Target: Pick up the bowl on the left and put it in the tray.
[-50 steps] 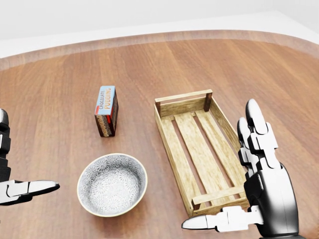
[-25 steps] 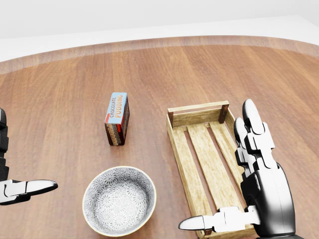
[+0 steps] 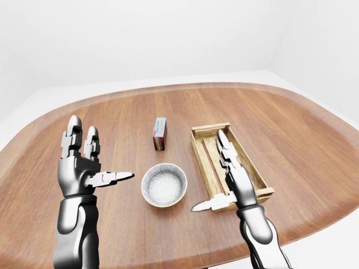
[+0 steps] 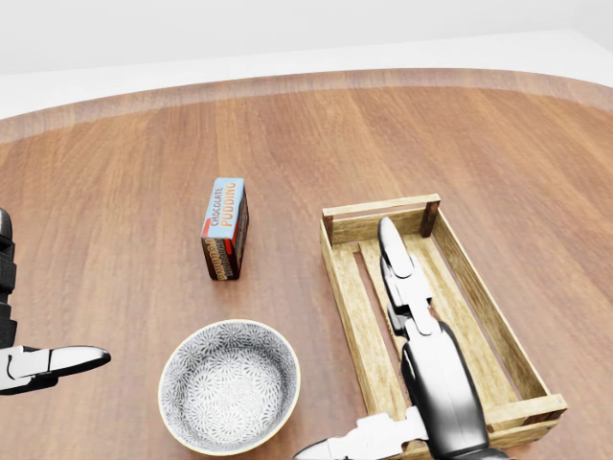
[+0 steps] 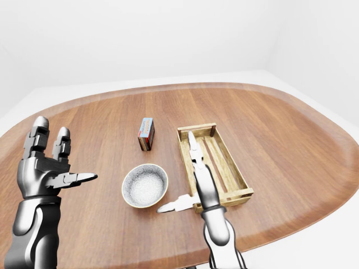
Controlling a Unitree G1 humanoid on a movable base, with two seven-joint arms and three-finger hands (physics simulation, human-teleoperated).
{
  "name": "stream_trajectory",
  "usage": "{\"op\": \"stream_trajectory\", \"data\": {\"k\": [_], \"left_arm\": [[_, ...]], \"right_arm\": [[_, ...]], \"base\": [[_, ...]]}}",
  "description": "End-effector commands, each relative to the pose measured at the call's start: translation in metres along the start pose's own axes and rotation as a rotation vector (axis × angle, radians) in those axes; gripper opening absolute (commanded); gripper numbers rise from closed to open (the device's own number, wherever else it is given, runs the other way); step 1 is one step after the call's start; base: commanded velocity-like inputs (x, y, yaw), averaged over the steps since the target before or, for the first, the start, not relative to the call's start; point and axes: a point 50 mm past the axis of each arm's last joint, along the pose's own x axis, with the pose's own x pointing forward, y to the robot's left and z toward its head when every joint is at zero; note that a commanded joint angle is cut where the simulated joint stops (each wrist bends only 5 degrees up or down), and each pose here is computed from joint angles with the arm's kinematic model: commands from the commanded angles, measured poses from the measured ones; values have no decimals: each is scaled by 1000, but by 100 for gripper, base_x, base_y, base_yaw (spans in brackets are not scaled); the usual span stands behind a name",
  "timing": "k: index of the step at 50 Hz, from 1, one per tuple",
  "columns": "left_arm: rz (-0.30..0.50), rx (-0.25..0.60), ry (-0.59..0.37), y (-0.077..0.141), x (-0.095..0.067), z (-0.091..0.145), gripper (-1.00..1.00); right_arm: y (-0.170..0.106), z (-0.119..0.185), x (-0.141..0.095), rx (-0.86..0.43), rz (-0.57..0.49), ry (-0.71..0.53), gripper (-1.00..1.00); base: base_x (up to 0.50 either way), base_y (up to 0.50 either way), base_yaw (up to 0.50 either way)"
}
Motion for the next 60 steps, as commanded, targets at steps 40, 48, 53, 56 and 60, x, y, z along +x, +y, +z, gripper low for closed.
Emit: {"op": "stream_trajectory", "data": {"k": [40,48,53,56,60], "left_arm": [[-3,13,80,-7,-6,-18,100],[-4,13,88,-8,-6,-20,100],[-4,13,83,-8,-6,-19,100],[-6,14,89,-9,-6,-21,100],[-9,14,84,-9,-7,-19,100]], "right_arm": [[108,-82,-4,-349,409,284,100],[124,-94,-9,-386,462,327,100],[133,-90,-10,-409,504,303,100],[136,-88,-11,-418,521,294,100],[142,-88,-10,-455,548,281,100]], "base": [[0,0,0],[0,0,0],[0,0,0],[0,0,0],[0,0,0]]}}
